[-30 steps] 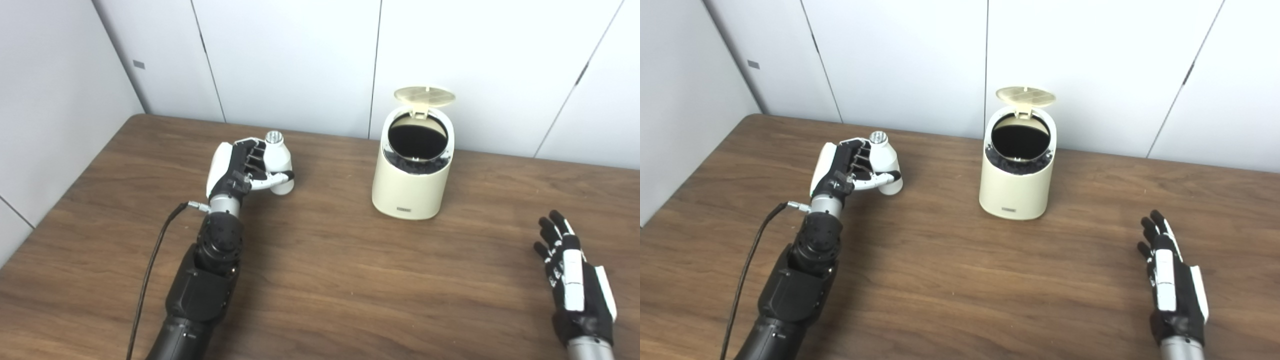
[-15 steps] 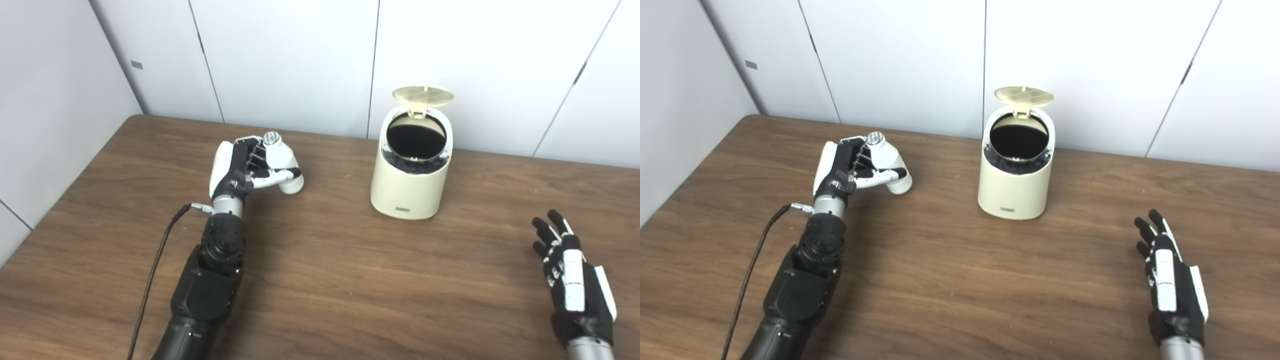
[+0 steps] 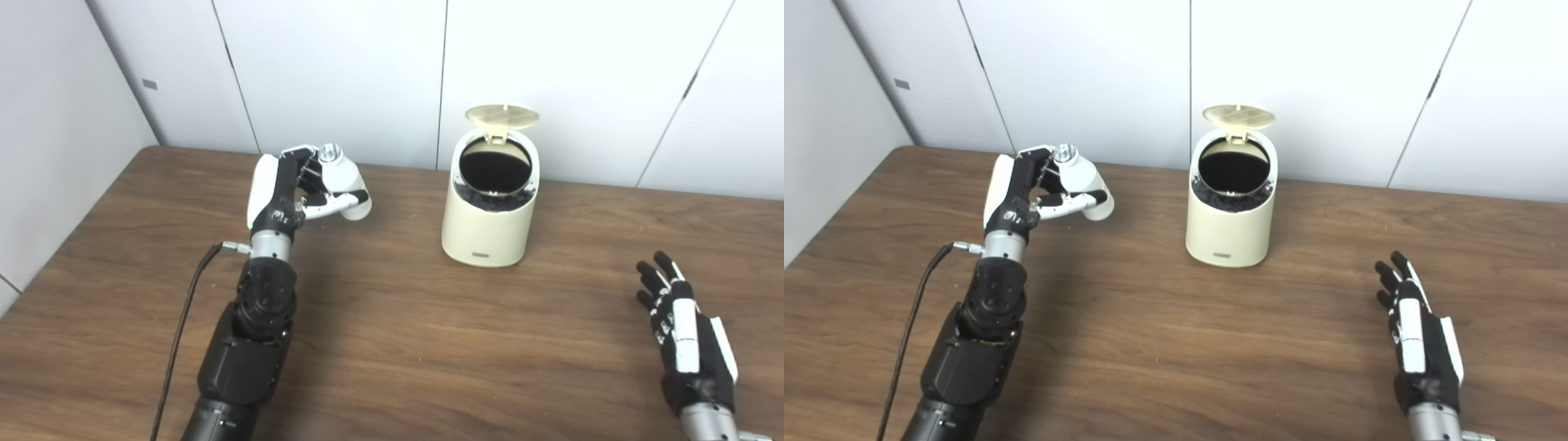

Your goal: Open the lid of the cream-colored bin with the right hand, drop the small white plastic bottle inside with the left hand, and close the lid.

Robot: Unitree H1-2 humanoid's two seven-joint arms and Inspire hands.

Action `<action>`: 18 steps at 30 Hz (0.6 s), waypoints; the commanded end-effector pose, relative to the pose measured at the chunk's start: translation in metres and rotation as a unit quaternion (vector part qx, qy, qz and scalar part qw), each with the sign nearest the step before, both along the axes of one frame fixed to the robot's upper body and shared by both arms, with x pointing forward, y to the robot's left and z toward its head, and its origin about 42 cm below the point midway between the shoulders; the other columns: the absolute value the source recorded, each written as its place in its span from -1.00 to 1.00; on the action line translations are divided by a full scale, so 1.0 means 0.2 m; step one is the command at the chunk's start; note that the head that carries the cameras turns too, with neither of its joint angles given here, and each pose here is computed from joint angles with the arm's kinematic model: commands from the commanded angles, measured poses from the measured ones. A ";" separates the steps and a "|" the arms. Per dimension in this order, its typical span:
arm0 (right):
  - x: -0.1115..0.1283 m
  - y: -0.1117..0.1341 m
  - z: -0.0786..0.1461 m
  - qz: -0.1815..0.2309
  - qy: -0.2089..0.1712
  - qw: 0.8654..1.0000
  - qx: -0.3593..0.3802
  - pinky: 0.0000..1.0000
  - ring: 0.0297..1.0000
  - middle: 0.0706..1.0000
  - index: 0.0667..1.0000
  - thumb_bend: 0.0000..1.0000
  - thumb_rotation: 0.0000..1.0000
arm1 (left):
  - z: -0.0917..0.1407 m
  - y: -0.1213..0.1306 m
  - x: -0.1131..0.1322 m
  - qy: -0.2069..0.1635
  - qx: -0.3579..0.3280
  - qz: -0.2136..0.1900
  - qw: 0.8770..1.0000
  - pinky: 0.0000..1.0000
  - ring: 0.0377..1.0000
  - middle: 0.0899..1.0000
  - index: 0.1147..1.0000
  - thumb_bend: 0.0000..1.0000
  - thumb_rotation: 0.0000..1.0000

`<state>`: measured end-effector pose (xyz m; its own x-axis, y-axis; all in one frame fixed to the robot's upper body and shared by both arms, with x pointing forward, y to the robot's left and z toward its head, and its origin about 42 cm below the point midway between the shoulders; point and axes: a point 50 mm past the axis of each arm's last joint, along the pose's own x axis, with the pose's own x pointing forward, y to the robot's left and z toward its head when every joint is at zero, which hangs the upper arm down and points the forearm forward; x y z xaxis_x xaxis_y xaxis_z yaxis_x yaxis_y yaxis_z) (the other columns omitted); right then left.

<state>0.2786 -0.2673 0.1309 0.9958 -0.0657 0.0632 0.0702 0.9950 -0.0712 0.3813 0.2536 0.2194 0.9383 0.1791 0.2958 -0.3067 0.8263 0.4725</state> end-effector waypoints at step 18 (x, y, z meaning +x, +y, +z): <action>0.04 0.08 -0.03 0.003 -0.032 0.999 -0.001 0.77 0.81 0.74 0.86 0.14 0.97 | 0.29 -0.27 0.03 -0.128 -0.006 -0.089 0.988 -0.24 -0.14 -0.08 -0.24 -0.03 -1.00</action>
<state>0.2820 -0.2573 0.1222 0.9919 -0.0847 0.0952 0.0914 0.9934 -0.0693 0.3812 0.2119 0.2492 0.9051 0.0546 0.4216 -0.2494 0.8713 0.4226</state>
